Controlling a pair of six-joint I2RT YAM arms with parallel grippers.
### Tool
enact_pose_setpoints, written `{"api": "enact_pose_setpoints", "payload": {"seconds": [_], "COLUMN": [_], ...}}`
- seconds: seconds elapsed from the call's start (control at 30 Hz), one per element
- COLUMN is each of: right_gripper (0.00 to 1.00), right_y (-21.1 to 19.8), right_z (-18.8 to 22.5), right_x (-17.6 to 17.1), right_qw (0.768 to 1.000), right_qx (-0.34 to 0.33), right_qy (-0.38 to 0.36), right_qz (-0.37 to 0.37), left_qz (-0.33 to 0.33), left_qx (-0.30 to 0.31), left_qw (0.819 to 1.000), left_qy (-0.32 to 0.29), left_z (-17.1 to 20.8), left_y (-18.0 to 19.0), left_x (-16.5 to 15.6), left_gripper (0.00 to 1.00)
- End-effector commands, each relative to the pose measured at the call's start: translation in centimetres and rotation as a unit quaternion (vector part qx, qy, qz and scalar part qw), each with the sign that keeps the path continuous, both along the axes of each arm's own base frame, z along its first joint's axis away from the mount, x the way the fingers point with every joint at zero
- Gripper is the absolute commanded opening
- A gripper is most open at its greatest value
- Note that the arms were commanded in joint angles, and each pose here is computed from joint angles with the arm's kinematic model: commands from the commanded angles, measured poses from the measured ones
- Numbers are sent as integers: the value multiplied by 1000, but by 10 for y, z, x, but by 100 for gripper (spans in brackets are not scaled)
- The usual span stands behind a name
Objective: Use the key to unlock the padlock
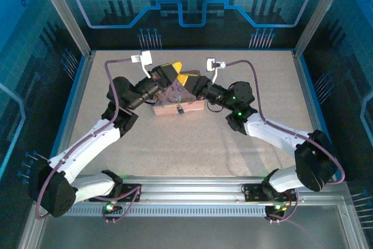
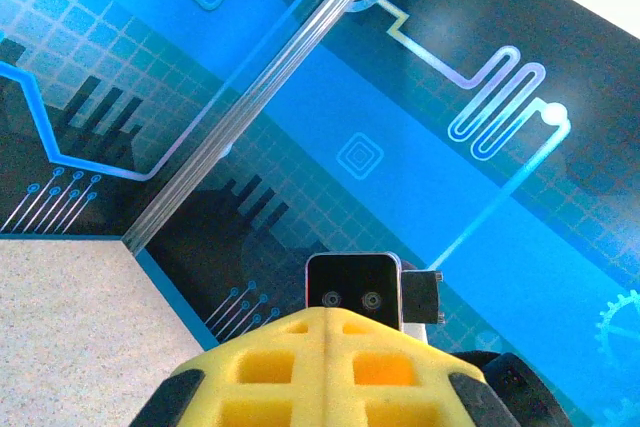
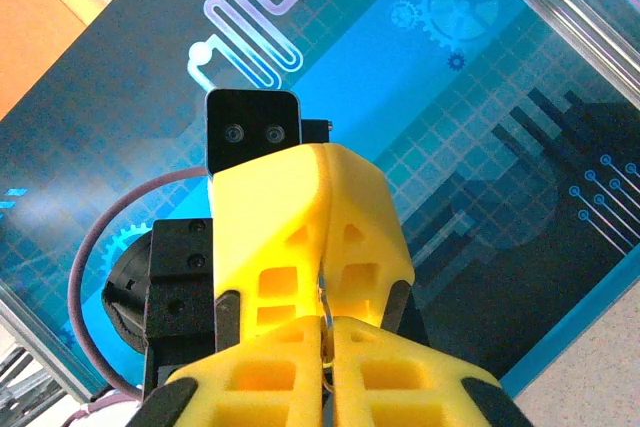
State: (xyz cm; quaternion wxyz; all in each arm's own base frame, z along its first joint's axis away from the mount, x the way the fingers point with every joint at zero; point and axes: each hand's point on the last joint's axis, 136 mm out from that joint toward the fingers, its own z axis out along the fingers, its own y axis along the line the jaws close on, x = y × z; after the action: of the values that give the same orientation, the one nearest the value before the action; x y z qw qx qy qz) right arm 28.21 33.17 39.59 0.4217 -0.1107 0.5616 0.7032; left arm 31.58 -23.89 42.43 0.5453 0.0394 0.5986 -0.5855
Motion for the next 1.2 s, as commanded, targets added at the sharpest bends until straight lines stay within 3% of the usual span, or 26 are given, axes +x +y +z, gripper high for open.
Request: {"api": "enact_pose_setpoints", "payload": {"seconds": [0.0, 0.2, 0.23, 0.3, 0.53, 0.63, 0.8, 1.0, 1.17], "right_gripper": [7, 0, 0, 0, 0, 0, 0, 0, 0], "right_y": [5, 4, 3, 1, -26, -48, -87, -112, -130], "right_z": [4, 1, 0, -5, -41, -65, -89, -90, -103], "right_x": [3, 3, 3, 3, -3, -7, -18, -35, -38], "right_qw": [1000, 1000, 1000, 1000, 986, 972, 932, 916, 897], "right_qx": [5, -5, -8, -25, -151, -211, -329, -364, -398], "right_qy": [3, 6, 6, 10, 10, 23, 19, -9, 13], "right_qz": [0, -4, -6, -11, -68, -97, -151, -170, -194], "left_qz": [3, 6, 7, 11, 55, 72, 76, 55, 22], "left_qx": [-10, -7, -6, 0, 54, 85, 189, 257, 356], "left_qw": [1000, 1000, 1000, 1000, 997, 993, 973, 956, 917], "left_qy": [-11, -13, -14, -14, 6, 45, 111, 127, 175], "left_z": [2, 3, 3, 2, -9, -26, -74, -110, -169], "left_y": [-1, 0, 1, 1, 19, 29, 27, 12, -9], "left_x": [-1, -1, -1, -1, 8, 22, 47, 75, 107], "left_gripper": [0, 1, 7, 27, 55, 59, 63, 65, 67]}}
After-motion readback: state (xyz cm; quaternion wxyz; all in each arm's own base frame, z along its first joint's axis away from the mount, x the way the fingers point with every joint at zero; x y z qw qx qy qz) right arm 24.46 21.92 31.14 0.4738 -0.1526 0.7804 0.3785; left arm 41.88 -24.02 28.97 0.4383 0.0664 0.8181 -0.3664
